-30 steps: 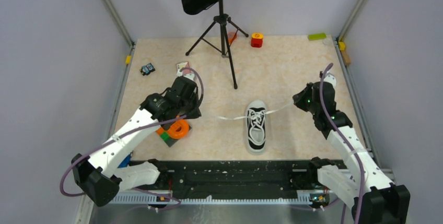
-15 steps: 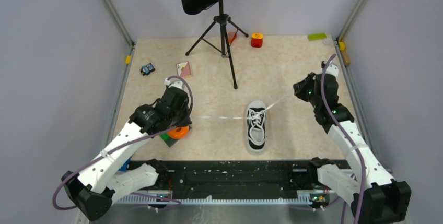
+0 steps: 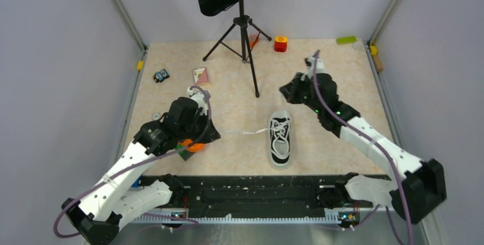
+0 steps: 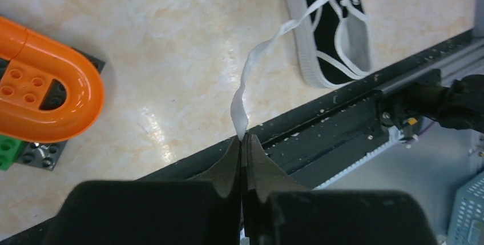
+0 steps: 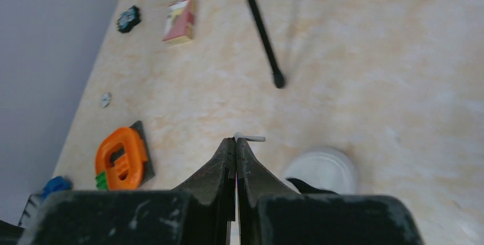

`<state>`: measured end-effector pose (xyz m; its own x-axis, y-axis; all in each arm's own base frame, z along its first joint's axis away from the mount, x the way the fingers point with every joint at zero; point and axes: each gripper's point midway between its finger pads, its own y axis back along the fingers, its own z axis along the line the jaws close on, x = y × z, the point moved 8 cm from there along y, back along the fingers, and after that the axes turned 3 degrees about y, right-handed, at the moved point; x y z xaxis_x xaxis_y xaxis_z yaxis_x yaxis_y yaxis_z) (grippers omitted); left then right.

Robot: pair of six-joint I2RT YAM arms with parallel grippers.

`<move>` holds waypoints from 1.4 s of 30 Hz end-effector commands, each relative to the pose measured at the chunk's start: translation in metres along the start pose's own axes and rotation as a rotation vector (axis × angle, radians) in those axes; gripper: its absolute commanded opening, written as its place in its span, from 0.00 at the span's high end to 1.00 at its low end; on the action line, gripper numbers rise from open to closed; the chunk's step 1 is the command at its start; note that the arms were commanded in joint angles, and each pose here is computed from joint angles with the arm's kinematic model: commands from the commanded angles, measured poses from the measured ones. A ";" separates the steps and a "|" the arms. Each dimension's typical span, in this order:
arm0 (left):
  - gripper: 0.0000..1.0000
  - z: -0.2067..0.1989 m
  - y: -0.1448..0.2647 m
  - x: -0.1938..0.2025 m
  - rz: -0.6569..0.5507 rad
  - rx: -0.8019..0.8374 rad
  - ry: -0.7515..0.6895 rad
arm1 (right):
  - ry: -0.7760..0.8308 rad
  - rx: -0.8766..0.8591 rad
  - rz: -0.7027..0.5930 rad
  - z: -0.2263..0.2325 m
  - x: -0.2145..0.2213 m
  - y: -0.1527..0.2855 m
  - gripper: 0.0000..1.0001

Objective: Tie the shoes
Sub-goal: Tie the shoelace on the shoe.

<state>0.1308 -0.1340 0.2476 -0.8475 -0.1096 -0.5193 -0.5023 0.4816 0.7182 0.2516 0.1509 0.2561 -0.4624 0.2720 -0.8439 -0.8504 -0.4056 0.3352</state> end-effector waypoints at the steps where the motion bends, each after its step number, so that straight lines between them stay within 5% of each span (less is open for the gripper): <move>1: 1.00 -0.029 0.025 -0.016 -0.068 0.215 -0.076 | 0.064 -0.298 -0.067 0.085 -0.013 -0.034 1.00; 7: 1.00 -0.050 0.039 -0.022 -0.049 0.337 -0.099 | 0.013 -0.557 0.041 0.162 0.019 -0.073 1.00; 8: 1.00 -0.056 0.038 -0.023 -0.043 0.366 -0.103 | 0.003 -0.583 0.066 0.168 0.022 -0.077 0.93; 9: 1.00 -0.061 0.036 -0.024 -0.038 0.390 -0.107 | 0.003 -0.595 0.089 0.173 0.022 -0.080 0.73; 10: 1.00 -0.068 0.035 -0.025 -0.036 0.414 -0.120 | 0.019 -0.565 0.125 0.172 0.025 -0.084 0.43; 11: 1.00 -0.075 0.034 -0.026 -0.031 0.434 -0.135 | 0.052 -0.526 0.149 0.169 0.025 -0.087 0.27; 14: 1.00 -0.094 0.032 -0.029 -0.024 0.488 -0.175 | 0.154 -0.344 0.173 0.146 0.020 -0.081 0.08; 24: 1.00 -0.169 -0.007 -0.052 0.042 0.668 -0.293 | 0.062 0.251 -0.029 -0.038 -0.029 0.040 0.05; 36: 1.00 -0.271 -0.173 -0.081 0.286 0.709 -0.237 | -0.107 0.673 -0.340 -0.068 -0.046 0.184 0.05; 37: 0.94 -0.274 -0.188 -0.079 0.295 0.686 -0.240 | -0.109 0.689 -0.352 -0.068 -0.048 0.192 0.05; 39: 0.63 -0.278 -0.217 -0.076 0.312 0.638 -0.250 | -0.109 0.703 -0.342 -0.068 -0.047 0.199 0.06; 42: 0.39 -0.286 -0.216 -0.090 0.278 0.613 -0.236 | -0.119 0.692 -0.289 -0.067 -0.042 0.193 0.06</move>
<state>0.2652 -0.4734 0.2389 -0.8449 0.2722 -0.4606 0.0041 0.8642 0.5032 0.1319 0.0087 0.3308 -0.1529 0.3842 -0.9105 -0.9229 0.2739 0.2706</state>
